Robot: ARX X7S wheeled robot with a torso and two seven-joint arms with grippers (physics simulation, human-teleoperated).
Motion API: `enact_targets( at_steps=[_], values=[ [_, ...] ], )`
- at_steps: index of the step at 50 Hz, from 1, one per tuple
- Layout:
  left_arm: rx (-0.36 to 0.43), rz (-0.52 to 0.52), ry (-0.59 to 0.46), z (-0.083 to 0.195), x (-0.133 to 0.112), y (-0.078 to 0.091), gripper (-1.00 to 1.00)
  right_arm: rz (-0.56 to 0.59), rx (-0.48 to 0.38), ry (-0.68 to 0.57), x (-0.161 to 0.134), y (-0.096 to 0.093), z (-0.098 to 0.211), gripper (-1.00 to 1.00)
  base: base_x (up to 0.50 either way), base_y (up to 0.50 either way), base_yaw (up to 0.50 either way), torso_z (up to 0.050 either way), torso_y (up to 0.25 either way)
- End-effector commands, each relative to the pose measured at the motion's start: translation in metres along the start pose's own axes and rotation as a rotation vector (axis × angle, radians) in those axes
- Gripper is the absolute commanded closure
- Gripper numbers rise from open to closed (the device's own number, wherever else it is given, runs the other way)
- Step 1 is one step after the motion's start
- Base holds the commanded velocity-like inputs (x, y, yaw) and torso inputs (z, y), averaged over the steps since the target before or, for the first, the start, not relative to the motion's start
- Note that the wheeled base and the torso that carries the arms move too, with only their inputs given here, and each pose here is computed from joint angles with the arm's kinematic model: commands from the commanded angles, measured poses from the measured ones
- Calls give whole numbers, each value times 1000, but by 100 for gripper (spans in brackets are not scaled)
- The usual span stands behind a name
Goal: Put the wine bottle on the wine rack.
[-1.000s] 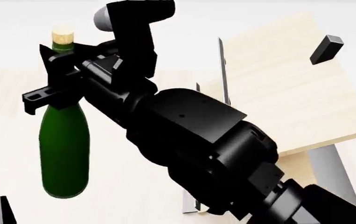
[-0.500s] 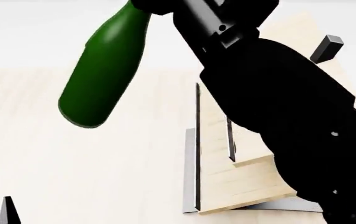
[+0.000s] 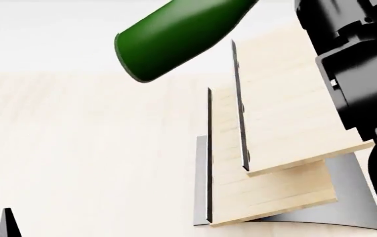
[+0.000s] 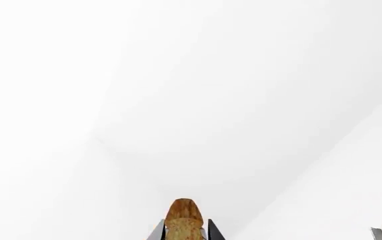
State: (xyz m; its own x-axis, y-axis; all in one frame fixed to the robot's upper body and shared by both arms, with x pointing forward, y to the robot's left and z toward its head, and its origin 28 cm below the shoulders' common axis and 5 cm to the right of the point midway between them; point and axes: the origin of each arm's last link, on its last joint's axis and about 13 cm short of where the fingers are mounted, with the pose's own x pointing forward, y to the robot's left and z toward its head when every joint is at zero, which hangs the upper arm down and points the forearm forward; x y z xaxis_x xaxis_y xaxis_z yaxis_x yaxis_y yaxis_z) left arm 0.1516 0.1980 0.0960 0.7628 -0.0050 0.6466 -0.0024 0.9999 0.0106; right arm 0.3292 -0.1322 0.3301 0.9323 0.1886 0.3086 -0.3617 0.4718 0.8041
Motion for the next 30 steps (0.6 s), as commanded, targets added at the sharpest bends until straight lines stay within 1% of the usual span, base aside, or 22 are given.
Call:
enact_targets(
  at_steps=[1,2,3,5,7,10,11,12,13,17,19,26,30],
  values=[
    [2,-1,0,0,0,0,-100,-43,129,-49,-5,-13,25,100,0,0,0,0,0],
    [2,-1,-1,0,0,0,-100,-46,133,-47,-5,-14,27,100,0,0,0,0,0],
    [2,-1,-1,1,0,0,-100,-55,166,-45,-5,-16,30,100,0,0,0,0,0],
    [2,-1,-1,0,0,0,-100,-58,165,-44,-6,-18,33,100,0,0,0,0,0],
    [3,-1,0,0,1,0,-100,-71,192,-41,-5,-24,37,100,0,0,0,0,0],
    [2,-2,1,-1,0,-1,-100,-84,210,-48,-4,-29,41,100,0,0,0,0,0],
    [3,-2,1,0,0,-1,-100,-91,234,-47,-4,-31,43,100,0,0,0,0,0],
    [3,-3,1,0,0,-1,-100,-93,229,-51,-4,-32,44,100,0,0,0,0,10],
    [4,-3,1,0,0,-1,-100,-93,243,-46,-5,-33,45,100,0,0,0,0,0],
    [4,-4,1,0,0,-1,-100,-109,248,-42,-6,-35,47,100,0,0,0,0,0],
    [4,-4,1,0,0,-1,-100,-111,264,-35,-8,-35,50,100,0,0,0,0,0],
    [4,-6,3,0,0,-2,-100,-117,232,-75,-18,-28,65,100,0,0,0,0,1],
    [4,-8,2,0,0,-2,-100,-124,227,-88,-24,-25,68,100,0,0,0,0,0]
  ],
)
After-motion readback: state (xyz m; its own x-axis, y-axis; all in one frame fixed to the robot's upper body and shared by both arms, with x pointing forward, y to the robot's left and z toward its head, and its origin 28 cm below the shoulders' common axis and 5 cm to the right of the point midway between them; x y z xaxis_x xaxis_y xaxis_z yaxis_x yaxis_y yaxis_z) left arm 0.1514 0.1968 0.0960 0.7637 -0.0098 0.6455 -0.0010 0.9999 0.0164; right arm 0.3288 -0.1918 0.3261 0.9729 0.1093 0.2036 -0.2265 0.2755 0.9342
